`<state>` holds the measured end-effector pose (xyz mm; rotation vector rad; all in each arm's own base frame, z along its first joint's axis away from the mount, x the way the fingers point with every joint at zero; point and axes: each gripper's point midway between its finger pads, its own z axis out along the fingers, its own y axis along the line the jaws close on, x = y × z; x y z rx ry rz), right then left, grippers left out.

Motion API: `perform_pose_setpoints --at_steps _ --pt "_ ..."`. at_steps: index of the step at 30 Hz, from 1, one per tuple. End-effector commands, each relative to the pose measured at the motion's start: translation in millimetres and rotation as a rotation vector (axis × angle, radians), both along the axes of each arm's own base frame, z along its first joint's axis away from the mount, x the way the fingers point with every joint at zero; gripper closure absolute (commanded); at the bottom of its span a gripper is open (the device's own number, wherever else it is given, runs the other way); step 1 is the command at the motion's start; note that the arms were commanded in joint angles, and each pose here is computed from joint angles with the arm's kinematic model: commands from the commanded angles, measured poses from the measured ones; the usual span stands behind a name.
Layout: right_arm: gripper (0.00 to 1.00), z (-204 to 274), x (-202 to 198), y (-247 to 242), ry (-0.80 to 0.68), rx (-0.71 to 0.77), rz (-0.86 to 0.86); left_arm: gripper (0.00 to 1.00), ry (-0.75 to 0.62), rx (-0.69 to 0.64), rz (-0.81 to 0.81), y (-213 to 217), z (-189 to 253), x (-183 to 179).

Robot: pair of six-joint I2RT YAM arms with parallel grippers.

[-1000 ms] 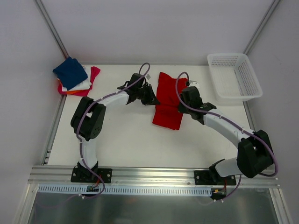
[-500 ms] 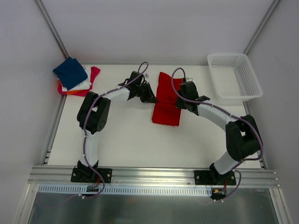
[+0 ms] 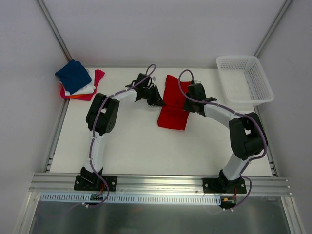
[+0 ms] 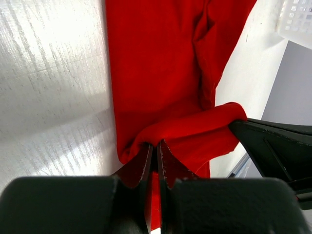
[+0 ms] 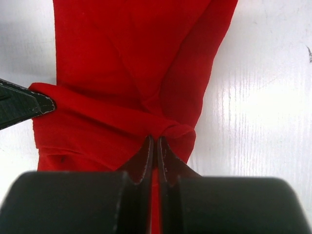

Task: Fold and stack the t-shirts
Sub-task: Fold the tshirt

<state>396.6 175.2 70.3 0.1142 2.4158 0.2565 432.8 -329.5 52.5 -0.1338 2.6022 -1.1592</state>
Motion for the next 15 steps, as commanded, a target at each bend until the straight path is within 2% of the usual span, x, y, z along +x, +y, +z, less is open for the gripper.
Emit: perform_pose_setpoints --at_steps 1,8,10,11,12,14,15 --pt "1.00 1.4 12.0 -16.6 -0.005 -0.051 -0.027 1.00 -0.033 0.034 0.044 22.5 -1.4 24.4" --pt "1.00 -5.1 19.5 -19.4 0.010 -0.051 -0.037 1.00 -0.029 0.025 0.043 22.7 -3.1 29.9" --pt "0.93 -6.4 21.2 -21.5 0.014 -0.056 -0.043 0.93 -0.032 0.023 0.042 23.3 -3.4 32.0" --pt "0.86 -8.6 22.3 -22.9 0.017 -0.060 -0.045 0.85 -0.037 0.019 0.041 23.2 -0.4 33.4" --pt "0.75 -6.9 23.9 -22.7 0.015 -0.058 -0.046 0.51 -0.035 0.021 0.042 23.5 -1.1 33.4" --pt "0.63 -7.4 23.9 -25.3 0.019 -0.066 -0.049 0.27 -0.046 0.019 0.041 23.8 2.5 35.1" --pt "0.62 -5.9 24.2 -26.2 0.017 -0.068 -0.050 0.02 -0.046 0.018 0.042 23.6 3.1 35.5"
